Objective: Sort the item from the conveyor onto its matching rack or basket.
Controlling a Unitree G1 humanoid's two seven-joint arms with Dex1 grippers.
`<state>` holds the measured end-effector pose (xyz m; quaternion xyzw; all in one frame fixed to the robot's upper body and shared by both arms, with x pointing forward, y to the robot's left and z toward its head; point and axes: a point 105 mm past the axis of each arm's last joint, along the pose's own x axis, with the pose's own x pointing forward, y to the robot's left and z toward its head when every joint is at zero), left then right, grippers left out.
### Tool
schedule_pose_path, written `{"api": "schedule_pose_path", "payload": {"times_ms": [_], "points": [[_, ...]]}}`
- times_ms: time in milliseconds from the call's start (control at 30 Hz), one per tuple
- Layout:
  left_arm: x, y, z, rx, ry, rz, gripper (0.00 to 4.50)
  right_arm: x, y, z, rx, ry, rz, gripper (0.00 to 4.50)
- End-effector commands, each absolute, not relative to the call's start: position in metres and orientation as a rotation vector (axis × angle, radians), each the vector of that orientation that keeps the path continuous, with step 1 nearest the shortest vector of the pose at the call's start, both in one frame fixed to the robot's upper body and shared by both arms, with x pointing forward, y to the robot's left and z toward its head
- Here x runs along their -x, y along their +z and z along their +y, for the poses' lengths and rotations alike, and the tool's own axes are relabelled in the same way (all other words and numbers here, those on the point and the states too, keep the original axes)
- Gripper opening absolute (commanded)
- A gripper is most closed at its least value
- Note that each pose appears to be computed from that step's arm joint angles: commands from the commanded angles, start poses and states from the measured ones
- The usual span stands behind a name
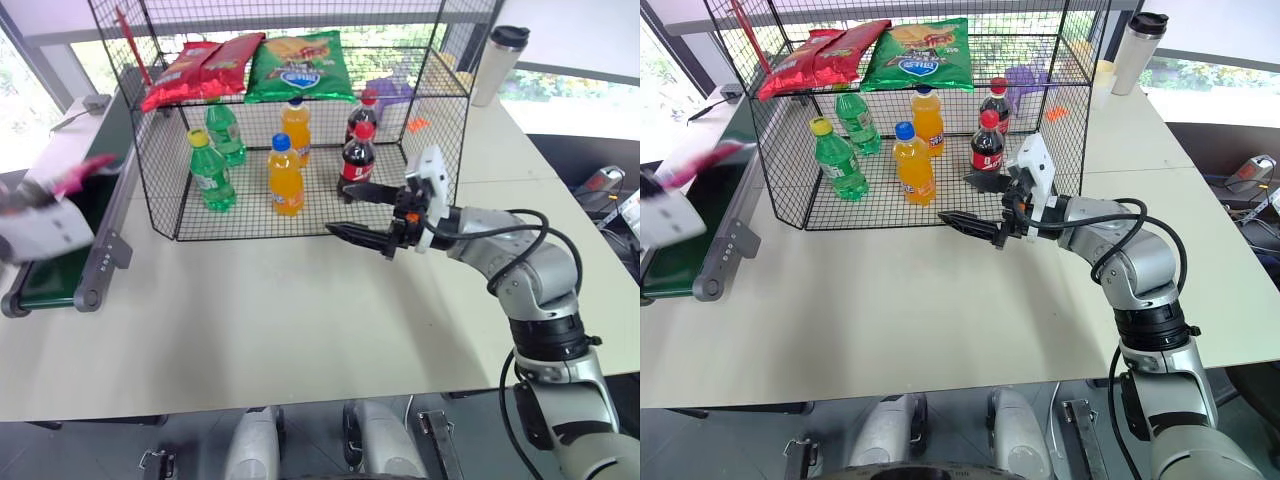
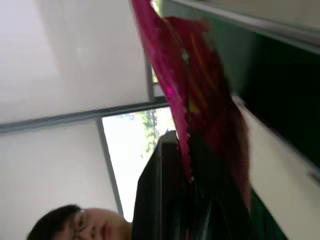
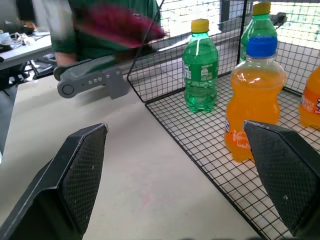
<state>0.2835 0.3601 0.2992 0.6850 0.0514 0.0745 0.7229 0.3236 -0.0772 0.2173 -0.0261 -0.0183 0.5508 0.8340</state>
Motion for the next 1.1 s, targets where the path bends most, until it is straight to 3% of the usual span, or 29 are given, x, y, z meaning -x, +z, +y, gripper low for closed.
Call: {"api": "schedule_pose_path", "payload": {"times_ms": [33, 300, 467, 800, 1100], "points": [[-0.262, 0.335, 0.352, -1.337, 0.072, 0.085, 0.06, -0.325, 0.228, -0.084, 0.041, 1.149, -0.103, 4.50], [-0.200, 0.370, 0.313, -0.867, -0.367, 0.146, 0.06, -0.329, 0.232, -0.092, -0.040, 1.135, -0.128, 4.50], [-0.180, 0.398, 0.277, -0.690, -0.602, -0.014, 0.06, -0.327, 0.231, -0.092, -0.064, 1.162, -0.133, 4.50], [-0.200, 0.417, 0.225, -0.453, -0.902, -0.312, 0.06, -0.316, 0.236, -0.064, -0.306, 1.305, -0.171, 4.50], [-0.223, 0.417, 0.203, -0.344, -1.014, -0.389, 0.06, -0.329, 0.256, -0.018, -0.409, 1.391, -0.309, 4.50]]}}
